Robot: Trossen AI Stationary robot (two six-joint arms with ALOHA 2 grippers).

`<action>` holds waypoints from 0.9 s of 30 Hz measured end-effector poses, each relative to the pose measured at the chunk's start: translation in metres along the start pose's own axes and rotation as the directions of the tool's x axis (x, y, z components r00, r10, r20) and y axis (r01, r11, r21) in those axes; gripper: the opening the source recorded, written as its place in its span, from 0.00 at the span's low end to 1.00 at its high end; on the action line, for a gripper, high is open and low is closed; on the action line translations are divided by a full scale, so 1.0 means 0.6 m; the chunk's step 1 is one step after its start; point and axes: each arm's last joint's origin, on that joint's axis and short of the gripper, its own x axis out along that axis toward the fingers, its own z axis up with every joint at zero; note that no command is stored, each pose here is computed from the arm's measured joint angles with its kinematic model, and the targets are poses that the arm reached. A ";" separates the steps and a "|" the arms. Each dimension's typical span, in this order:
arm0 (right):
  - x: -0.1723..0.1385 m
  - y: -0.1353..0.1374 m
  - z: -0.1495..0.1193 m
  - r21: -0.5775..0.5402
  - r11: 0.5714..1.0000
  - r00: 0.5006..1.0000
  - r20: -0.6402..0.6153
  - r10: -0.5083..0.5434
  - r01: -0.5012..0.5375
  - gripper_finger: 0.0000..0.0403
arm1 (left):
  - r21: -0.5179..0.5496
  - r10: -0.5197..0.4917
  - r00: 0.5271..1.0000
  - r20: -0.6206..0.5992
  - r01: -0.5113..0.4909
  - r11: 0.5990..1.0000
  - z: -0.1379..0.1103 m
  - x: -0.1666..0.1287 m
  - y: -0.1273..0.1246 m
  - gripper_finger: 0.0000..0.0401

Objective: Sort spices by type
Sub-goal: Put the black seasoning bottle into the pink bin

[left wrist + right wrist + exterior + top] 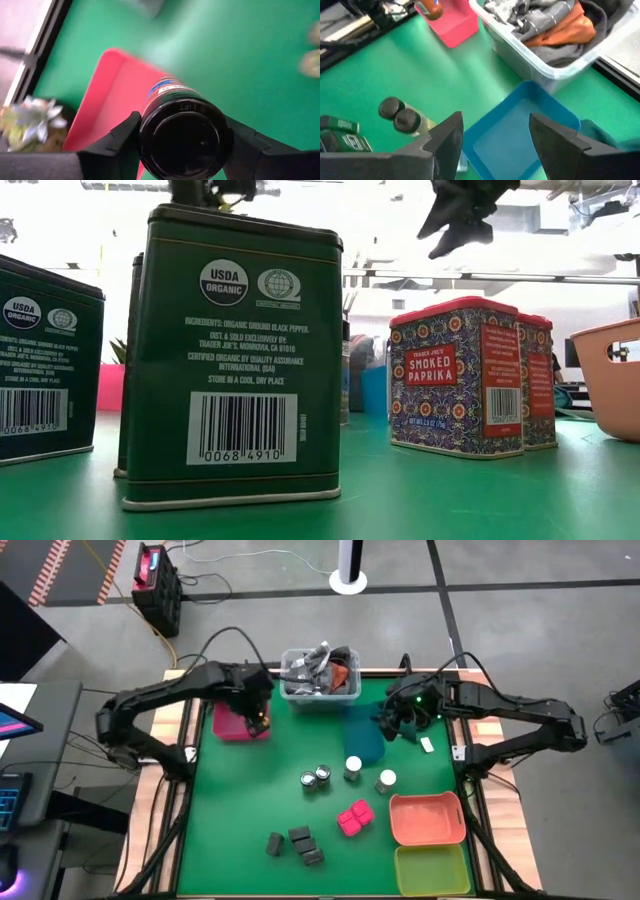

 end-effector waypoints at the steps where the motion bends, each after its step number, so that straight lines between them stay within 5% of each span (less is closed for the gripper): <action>1: 0.001 0.001 0.001 0.002 1.000 1.000 0.007 0.003 -0.003 0.63 | -0.020 0.010 1.000 -0.001 -0.010 1.000 -0.010 0.005 0.007 0.51; 13: 0.056 0.017 0.004 0.014 1.000 1.000 -0.023 0.004 -0.004 0.63 | -0.243 0.120 0.992 -0.030 -0.124 0.962 -0.123 0.062 0.064 0.51; 27: 0.078 0.020 0.012 -0.124 0.992 0.999 -0.001 0.032 -0.032 0.63 | -0.371 0.157 0.985 -0.074 -0.173 0.912 -0.133 0.130 0.077 0.51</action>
